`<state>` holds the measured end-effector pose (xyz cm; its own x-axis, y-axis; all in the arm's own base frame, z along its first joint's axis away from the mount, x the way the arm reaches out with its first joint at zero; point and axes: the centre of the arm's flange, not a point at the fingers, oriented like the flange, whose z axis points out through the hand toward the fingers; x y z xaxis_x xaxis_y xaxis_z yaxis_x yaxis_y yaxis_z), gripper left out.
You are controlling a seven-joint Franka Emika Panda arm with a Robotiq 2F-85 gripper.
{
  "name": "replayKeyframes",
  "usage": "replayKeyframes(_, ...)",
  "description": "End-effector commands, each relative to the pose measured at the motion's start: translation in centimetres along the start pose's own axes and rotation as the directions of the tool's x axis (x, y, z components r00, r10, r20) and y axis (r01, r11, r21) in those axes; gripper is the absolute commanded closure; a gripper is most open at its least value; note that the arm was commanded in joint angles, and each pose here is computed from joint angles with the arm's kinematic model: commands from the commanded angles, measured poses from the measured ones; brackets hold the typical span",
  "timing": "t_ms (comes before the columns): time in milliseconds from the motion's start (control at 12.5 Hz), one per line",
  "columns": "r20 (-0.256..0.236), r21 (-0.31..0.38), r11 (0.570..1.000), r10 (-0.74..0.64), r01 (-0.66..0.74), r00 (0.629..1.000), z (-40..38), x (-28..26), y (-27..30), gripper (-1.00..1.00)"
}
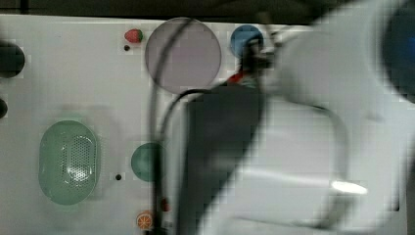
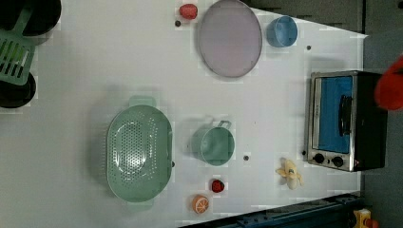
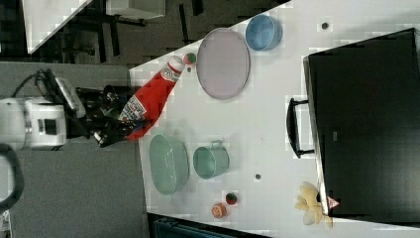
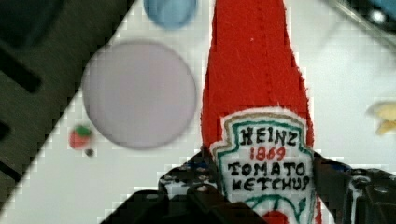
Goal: Pick Ketchup from oven and place it on table.
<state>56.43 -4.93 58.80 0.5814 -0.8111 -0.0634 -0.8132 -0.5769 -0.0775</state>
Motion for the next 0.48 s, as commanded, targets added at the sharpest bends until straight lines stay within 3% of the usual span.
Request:
replayKeyframes(80,0.030,-0.090,0.996,-0.025,0.027,0.999,7.3,-0.4,-1.3,-0.21)
replayKeyframes(320,0.034,-0.154,0.987,-0.050,0.055,0.998,16.7,-1.7,0.0,-0.21)
replayKeyframes(480,0.031,-0.160,0.986,-0.043,0.047,0.999,21.7,-1.7,1.3,-0.21)
